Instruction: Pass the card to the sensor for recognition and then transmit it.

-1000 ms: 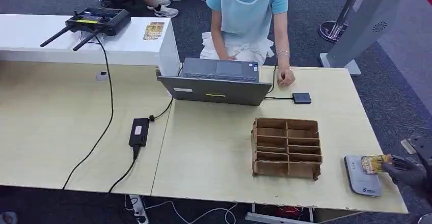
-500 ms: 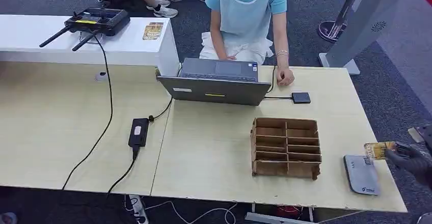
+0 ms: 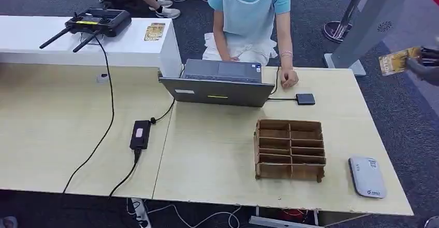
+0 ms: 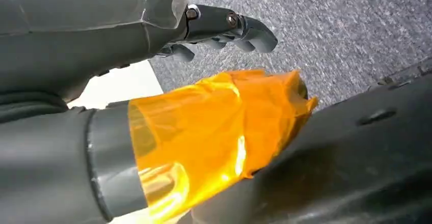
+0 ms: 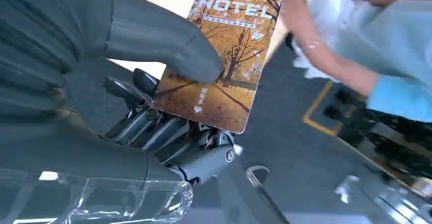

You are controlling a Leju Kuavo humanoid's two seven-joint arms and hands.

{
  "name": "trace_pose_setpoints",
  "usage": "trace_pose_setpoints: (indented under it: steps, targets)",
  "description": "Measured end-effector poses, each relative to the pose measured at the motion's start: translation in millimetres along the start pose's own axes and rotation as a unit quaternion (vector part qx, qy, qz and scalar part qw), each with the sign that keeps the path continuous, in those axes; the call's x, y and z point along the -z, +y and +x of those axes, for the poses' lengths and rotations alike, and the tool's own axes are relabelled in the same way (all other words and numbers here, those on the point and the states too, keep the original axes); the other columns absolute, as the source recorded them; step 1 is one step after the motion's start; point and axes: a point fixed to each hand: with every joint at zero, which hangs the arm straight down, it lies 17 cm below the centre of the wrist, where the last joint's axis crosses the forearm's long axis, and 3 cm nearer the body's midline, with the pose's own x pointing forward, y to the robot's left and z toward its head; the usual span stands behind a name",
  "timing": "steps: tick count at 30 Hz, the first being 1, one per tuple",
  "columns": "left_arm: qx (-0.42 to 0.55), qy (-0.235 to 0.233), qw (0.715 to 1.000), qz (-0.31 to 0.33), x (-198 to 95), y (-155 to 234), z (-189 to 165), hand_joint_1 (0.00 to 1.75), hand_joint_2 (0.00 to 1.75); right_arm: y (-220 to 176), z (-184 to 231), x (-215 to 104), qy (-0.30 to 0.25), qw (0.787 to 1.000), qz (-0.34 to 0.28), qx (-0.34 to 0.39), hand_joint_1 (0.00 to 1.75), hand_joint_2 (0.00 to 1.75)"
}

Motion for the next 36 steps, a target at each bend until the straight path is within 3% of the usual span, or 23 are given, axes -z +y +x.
trace_pose_setpoints:
  steps: [9, 17, 22, 28, 36]
  targets:
    - [0.000, 0.001, 1.000, -0.002, 0, -2, 1, 0.00, 0.00, 14, 106, 64, -0.038, 0.983, -0.049, -0.170, 1.75, 1.75]
    - [0.002, 0.002, 1.000, -0.004, 0, -3, 1, 0.00, 0.00, 44, 151, 84, -0.065, 0.972, -0.050, -0.221, 1.75, 1.75]
    - [0.014, 0.003, 1.000, -0.004, 0, -2, 2, 0.00, 0.00, 70, 185, 99, -0.075, 0.943, -0.082, -0.313, 1.75, 1.75]
    - [0.031, 0.006, 0.999, -0.004, 0, 0, 2, 0.00, 0.00, 126, 224, 107, -0.112, 0.894, -0.094, -0.423, 1.75, 1.75]
    - [0.048, 0.006, 0.999, -0.004, -1, 2, 1, 0.00, 0.00, 184, 241, 106, -0.155, 0.856, -0.093, -0.484, 1.75, 1.75]
